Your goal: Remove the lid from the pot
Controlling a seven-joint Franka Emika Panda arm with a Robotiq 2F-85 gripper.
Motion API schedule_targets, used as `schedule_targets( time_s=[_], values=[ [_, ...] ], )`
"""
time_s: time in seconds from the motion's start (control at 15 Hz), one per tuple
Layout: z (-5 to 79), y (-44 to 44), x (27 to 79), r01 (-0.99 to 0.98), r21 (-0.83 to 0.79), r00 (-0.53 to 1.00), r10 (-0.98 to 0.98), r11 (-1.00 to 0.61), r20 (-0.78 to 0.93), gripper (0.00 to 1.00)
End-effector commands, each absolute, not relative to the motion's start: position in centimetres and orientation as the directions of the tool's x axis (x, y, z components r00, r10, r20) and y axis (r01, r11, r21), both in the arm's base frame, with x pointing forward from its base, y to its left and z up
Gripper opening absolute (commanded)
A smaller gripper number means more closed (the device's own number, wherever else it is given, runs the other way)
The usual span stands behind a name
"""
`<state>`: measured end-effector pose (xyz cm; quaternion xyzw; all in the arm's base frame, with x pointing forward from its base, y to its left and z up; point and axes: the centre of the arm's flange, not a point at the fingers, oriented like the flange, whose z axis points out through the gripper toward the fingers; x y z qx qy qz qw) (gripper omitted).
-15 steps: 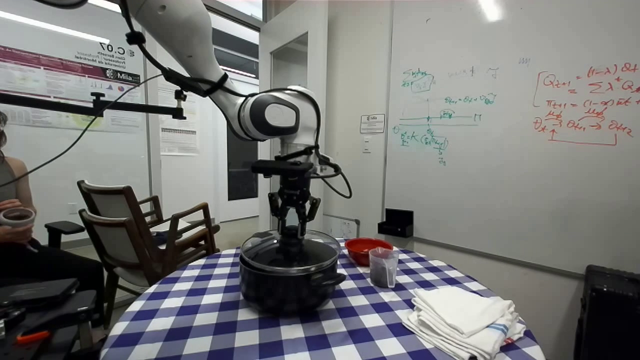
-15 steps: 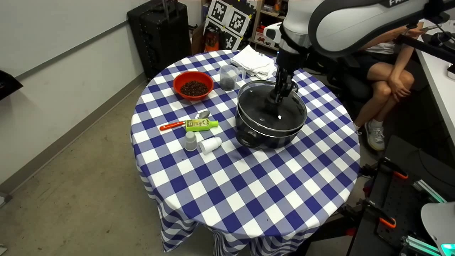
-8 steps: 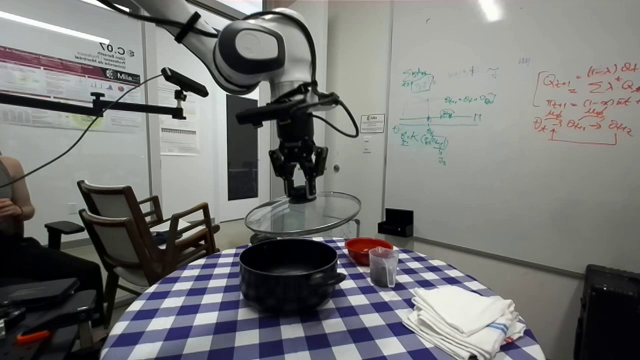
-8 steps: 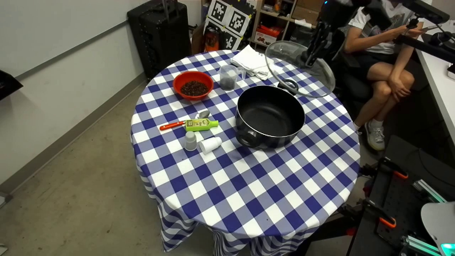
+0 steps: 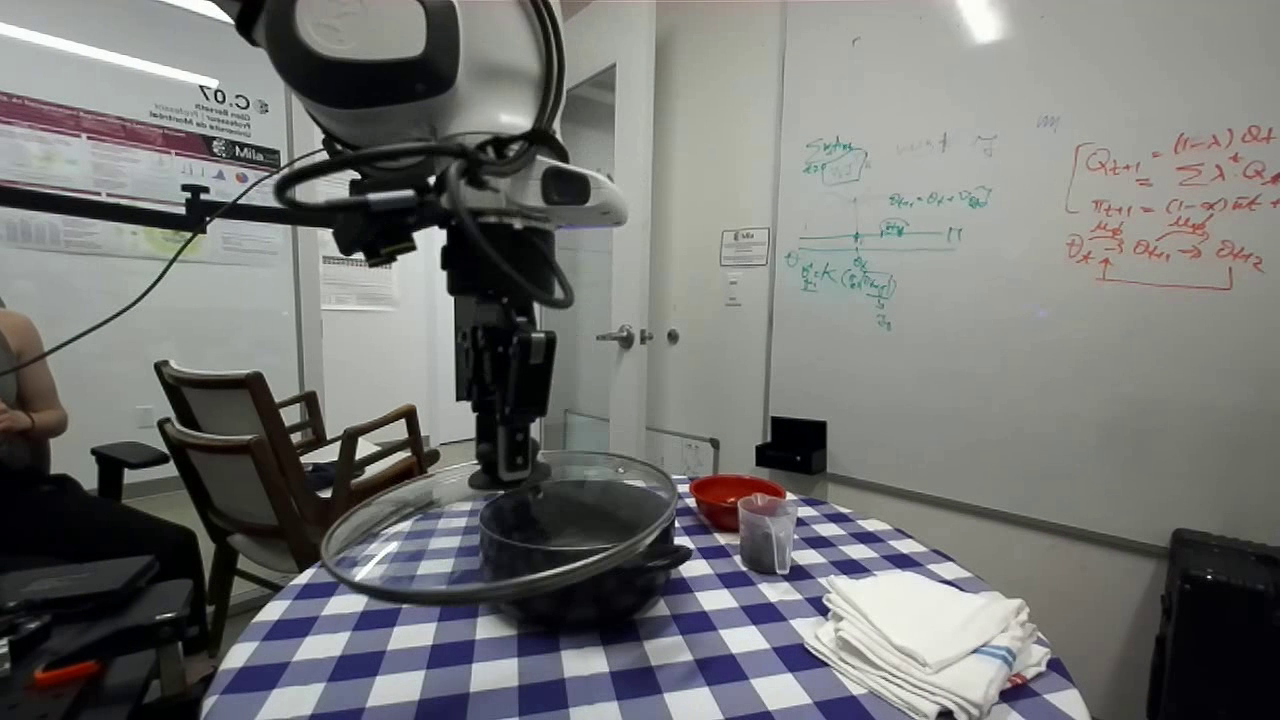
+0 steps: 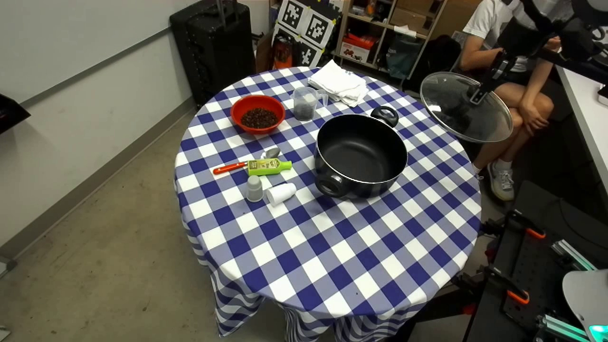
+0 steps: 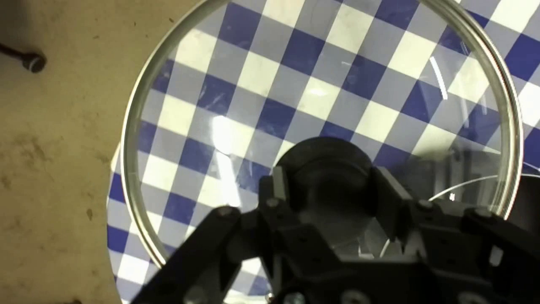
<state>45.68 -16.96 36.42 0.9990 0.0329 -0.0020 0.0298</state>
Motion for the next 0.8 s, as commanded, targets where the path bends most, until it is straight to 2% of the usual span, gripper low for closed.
schedule_targets(
  time_s=[0.0, 0.73],
  values=[
    [33.1, -17.5, 43.6, -0.073, 0.043, 0.997, -0.073, -0.996, 0.014, 0.25],
    [23.2, -17.7, 44.3, -0.238, -0.045, 0.971, -0.238, -0.970, -0.018, 0.25]
  ],
)
